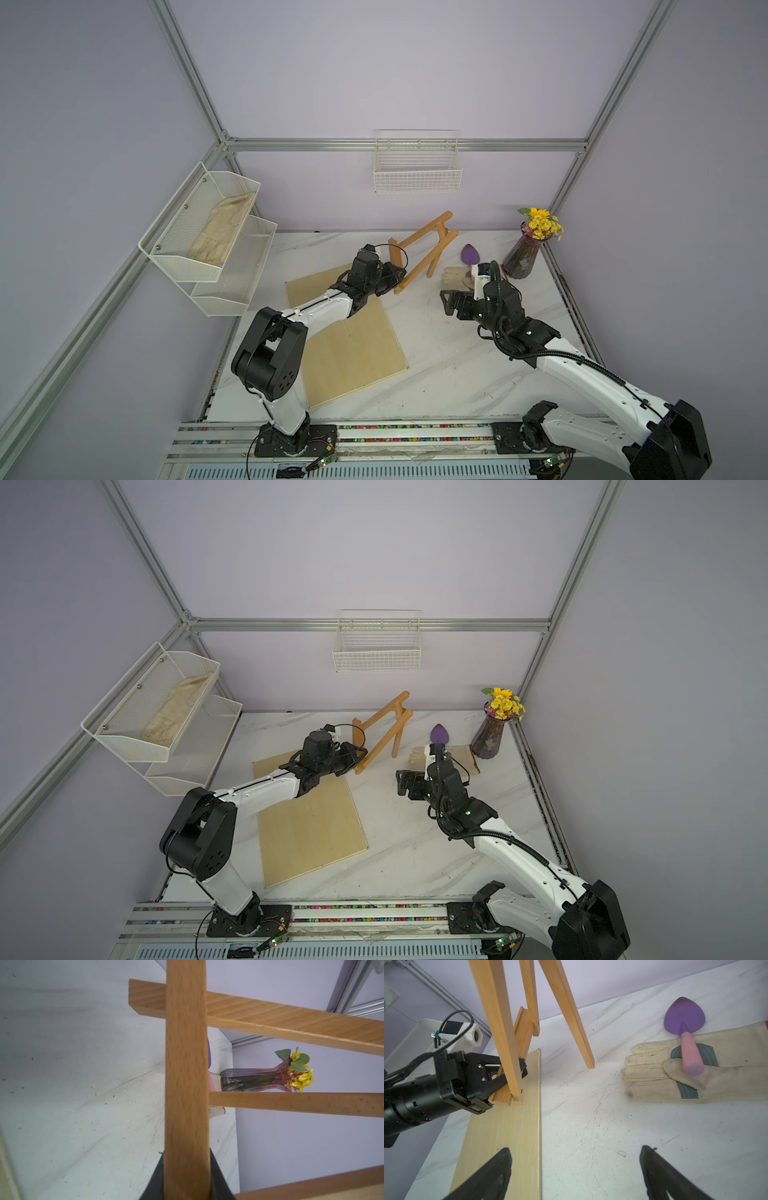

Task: Assemble the easel
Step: Pick up the easel at the center of the board, then unfold the easel.

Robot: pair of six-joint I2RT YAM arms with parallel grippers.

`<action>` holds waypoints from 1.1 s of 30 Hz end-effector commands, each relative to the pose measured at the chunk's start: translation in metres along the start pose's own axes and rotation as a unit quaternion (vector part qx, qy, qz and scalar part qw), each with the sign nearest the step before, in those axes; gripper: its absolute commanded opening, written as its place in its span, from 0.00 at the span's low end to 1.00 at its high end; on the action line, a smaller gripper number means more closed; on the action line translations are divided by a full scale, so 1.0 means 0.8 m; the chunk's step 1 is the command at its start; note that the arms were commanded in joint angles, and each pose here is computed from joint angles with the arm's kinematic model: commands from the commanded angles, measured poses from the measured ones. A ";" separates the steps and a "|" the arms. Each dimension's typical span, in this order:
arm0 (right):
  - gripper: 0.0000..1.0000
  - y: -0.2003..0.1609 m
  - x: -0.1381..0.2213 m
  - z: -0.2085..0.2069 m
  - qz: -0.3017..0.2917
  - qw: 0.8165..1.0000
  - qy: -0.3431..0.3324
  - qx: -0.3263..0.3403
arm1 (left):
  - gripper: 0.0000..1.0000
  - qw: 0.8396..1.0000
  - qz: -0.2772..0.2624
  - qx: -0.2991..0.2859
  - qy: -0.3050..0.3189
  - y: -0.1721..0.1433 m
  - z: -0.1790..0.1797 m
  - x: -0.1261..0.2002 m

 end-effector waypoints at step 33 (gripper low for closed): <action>0.97 0.101 -0.096 0.007 -0.149 0.988 0.035 -0.007 | 0.00 0.979 -0.064 0.055 -0.187 -0.025 -0.101 0.064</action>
Point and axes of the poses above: each gripper's point midway between its finger pads, its own x axis back along the fingers, its own z axis along the line the jaws close on, y = z × x, the point moved 7 cm from there along x, back along the fingers
